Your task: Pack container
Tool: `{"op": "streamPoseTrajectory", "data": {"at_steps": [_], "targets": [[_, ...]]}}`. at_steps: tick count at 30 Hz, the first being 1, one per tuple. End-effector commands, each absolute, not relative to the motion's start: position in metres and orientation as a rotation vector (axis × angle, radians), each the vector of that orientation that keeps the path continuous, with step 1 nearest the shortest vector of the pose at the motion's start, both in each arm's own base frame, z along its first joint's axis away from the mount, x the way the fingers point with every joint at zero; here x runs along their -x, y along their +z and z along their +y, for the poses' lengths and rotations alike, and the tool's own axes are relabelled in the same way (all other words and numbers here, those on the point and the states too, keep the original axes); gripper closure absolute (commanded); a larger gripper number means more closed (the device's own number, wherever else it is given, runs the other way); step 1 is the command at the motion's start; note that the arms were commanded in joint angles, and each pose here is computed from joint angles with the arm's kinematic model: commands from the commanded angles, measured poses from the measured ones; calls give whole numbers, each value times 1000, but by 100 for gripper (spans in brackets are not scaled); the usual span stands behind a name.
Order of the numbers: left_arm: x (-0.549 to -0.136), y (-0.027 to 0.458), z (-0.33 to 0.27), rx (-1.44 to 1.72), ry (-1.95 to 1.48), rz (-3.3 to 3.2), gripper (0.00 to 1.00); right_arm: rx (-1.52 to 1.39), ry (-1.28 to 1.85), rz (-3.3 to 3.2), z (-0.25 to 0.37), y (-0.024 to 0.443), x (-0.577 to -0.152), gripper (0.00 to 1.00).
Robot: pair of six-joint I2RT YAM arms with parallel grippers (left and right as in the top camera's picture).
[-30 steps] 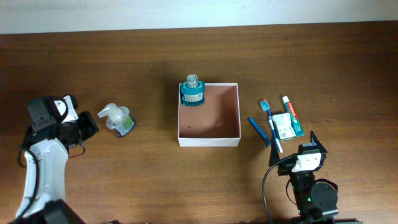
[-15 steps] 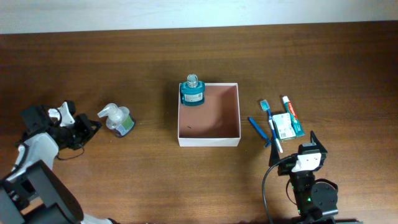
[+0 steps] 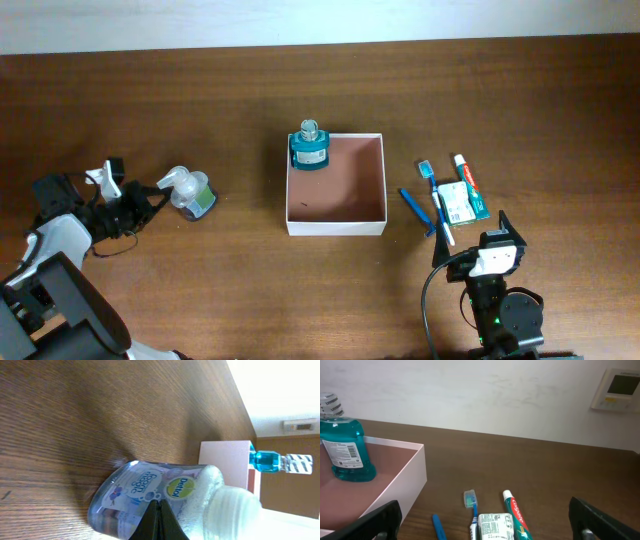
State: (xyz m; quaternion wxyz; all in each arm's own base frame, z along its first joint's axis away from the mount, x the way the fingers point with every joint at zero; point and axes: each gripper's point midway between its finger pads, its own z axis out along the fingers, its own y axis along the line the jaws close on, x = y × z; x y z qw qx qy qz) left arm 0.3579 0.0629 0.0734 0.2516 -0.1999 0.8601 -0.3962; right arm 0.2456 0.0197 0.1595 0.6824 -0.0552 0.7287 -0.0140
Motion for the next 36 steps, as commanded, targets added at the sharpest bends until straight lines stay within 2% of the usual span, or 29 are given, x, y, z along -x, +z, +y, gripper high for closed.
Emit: {"op": "streamPoseTrajectory", "data": {"at_steps": [1,36], "targets": [[-355,75,57,512,-1132,2319,99,116,-51,1639,16,157,-246,2],[-331,65,44,650,-1219,2407,100,116,-51,1639,16,157,-246,2]]}}
